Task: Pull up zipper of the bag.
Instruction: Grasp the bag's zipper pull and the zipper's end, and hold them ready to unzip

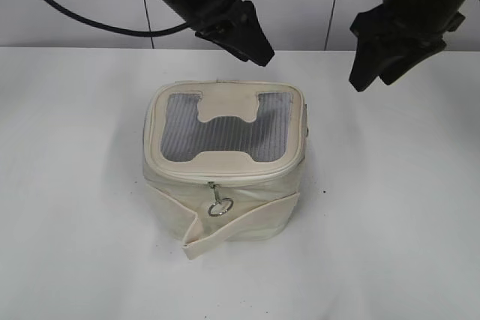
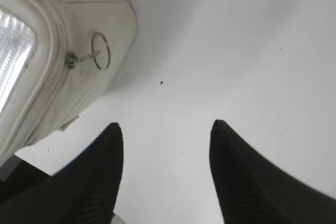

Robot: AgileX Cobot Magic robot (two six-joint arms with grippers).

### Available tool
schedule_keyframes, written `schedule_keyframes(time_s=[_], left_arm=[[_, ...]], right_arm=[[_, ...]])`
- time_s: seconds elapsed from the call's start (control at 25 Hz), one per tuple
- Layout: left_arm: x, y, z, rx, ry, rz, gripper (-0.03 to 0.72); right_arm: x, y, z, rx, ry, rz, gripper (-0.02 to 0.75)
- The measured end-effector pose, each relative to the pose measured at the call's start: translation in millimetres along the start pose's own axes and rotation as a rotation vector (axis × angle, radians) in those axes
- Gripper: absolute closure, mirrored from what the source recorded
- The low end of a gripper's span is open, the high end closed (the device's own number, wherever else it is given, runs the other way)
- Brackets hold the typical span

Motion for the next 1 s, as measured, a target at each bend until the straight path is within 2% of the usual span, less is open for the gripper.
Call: schedule_keyframes(time_s=[0.16,0.36,0.88,1.0], left_arm=[[-14.2,-6.2,-4.7,0.005,-0.066,0.023,0.267],[-28.2,-5.4,-14.2,-0.03,-0.09,0.037,0.267],[-54.7,-12.2,-4.2,-0.027,-0.121,0.067,0.268],[-60.9,-15.2,-3.1,-0.013,-0.136,0.07,0.319]], right_arm=[[-1.2,-17.1,0.1,-0.009,0.0,0.032,0.321],[-5.5,-24.5,1.5,-0.029,0.013,0.054,0.321],[-2.0,-23.8,6.8,-0.042,0.041,0.042,0.321],[-1.2,-23.8,6.9,-0.041,0.041,0.04,0.321]])
Point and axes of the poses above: a point on each arm's last joint axis where the gripper is mounted, x pointing back along that axis away from the gripper, z along the wrist's bending axis when the last joint is at zero, y = z × x, the point moved 7 cm from there along -x, pointing out along that axis toward the gripper, and after that the axes turned 9 degrees about -x, right-handed, at the moved point
